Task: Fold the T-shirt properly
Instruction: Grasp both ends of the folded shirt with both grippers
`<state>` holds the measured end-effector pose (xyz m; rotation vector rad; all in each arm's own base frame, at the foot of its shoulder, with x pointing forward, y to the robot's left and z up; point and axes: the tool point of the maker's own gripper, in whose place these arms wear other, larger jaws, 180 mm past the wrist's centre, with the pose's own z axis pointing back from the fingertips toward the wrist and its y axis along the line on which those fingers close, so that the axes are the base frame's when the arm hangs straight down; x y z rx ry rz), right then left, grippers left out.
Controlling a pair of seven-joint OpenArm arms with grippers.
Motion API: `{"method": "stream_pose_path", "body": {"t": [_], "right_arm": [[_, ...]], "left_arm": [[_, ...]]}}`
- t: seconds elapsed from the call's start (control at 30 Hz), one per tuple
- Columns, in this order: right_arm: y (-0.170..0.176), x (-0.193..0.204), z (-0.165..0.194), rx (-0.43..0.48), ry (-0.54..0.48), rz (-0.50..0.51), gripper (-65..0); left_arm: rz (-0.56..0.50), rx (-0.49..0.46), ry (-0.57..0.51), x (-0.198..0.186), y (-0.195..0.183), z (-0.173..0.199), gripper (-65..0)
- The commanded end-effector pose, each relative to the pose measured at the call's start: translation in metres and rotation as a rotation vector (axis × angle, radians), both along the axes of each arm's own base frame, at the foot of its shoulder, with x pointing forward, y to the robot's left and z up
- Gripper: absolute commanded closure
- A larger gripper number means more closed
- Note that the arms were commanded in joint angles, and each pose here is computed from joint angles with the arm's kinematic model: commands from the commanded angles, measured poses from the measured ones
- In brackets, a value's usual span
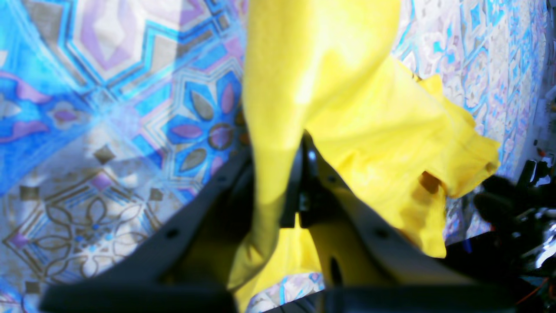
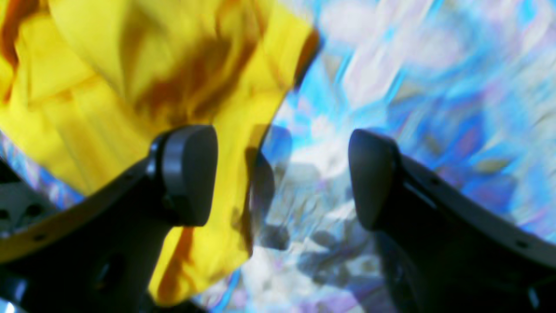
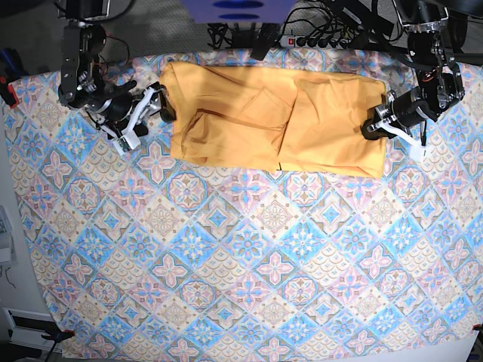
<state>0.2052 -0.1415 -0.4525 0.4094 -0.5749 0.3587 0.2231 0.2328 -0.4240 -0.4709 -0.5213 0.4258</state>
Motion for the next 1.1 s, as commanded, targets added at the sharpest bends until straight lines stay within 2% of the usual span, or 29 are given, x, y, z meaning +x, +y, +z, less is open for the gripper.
{"method": "stream_pose_path", "body": {"t": [0.0,0.17,0.23,0.53,0.9,1.07], "right_arm": [[0.0,0.017,0.014,0.021,-0.063,-0.003,-44.9],[0.021,0.021,0.024,0.132,-0.075,-0.005,-44.9],[0.023,0.018,0.022,0.167,-0.048,-0.016,-44.9],[0.022,0.031,0.009,0.259,0.011,-0.083,-44.9],[0.031,0.032,0.009,0.327,0.027,-0.111,-44.9],[0.041,0.024,0.004,0.332,0.069,-0.094,-44.9]], "left_arm": [[-0.004,0.008,-0.033,0.007,0.004,0.009,0.0],[-0.002,0.009,-0.033,0.007,0.004,0.008,0.0],[-0.002,0.009,-0.033,0.007,0.004,0.008,0.0],[-0.026,-0.001,-0.021,0.007,-0.006,0.003,0.0],[0.001,-0.019,0.023,-0.001,-0.001,-0.011,0.0],[0.001,-0.019,0.022,0.0,-0.001,-0.01,0.0]]}}
